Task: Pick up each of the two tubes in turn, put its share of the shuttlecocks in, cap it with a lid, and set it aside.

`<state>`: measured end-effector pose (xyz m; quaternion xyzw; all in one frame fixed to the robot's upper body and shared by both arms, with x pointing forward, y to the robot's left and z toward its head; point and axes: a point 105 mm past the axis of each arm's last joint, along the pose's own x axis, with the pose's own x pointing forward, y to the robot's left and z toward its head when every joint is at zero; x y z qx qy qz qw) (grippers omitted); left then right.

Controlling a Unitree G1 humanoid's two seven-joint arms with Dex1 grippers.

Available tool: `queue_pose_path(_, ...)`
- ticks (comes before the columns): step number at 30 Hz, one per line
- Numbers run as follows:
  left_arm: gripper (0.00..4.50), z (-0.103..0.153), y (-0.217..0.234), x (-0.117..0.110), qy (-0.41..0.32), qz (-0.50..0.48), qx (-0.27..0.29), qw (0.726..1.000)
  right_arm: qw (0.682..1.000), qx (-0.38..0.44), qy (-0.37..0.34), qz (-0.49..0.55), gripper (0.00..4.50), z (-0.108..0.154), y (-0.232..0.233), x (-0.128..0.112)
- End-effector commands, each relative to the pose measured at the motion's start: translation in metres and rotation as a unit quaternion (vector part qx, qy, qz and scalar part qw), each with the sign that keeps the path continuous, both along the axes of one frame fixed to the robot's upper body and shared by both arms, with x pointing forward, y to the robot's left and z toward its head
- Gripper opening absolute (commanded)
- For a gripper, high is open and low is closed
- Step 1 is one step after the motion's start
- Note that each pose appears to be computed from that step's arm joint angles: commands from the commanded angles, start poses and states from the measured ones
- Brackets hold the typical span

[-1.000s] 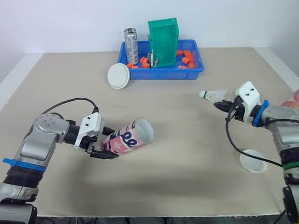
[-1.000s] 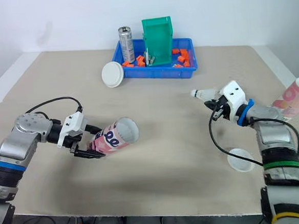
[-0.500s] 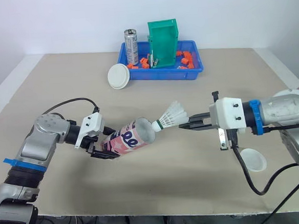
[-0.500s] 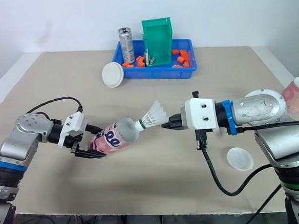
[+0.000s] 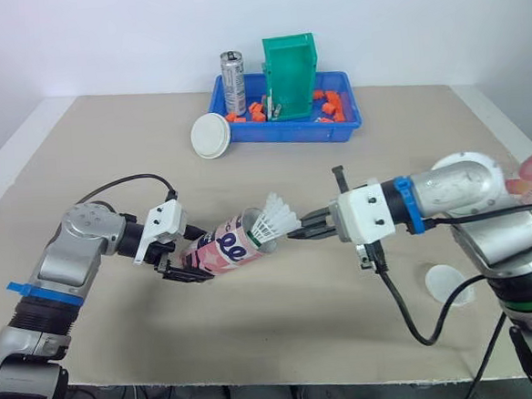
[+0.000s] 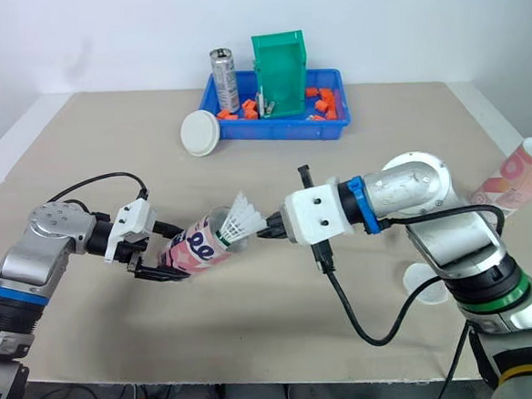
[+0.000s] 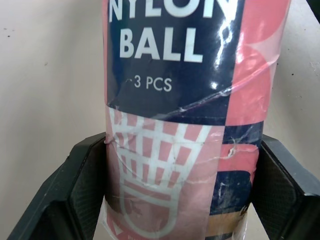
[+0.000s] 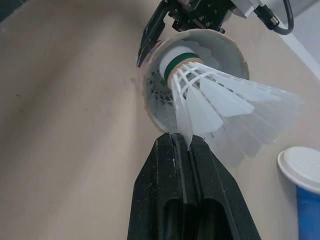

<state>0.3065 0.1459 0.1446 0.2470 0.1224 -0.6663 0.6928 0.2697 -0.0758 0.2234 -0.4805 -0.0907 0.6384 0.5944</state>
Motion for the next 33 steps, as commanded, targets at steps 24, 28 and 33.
queue_pose_path(24, 3.83, 0.013, -0.005, 0.002, -0.024, -0.006, -0.016, 1.000, 0.994, 0.060, 0.092, -0.017, 0.50, 0.025, -0.008, 0.006)
queue_pose_path(28, 3.83, 0.013, -0.005, 0.003, -0.024, -0.005, -0.017, 1.000, 0.996, 0.044, 0.082, -0.008, 0.06, 0.025, 0.007, 0.013)
queue_pose_path(33, 3.83, 0.013, -0.005, 0.003, -0.026, -0.004, -0.017, 1.000, 0.997, -0.003, 0.074, 0.028, 0.06, 0.016, 0.022, 0.013)
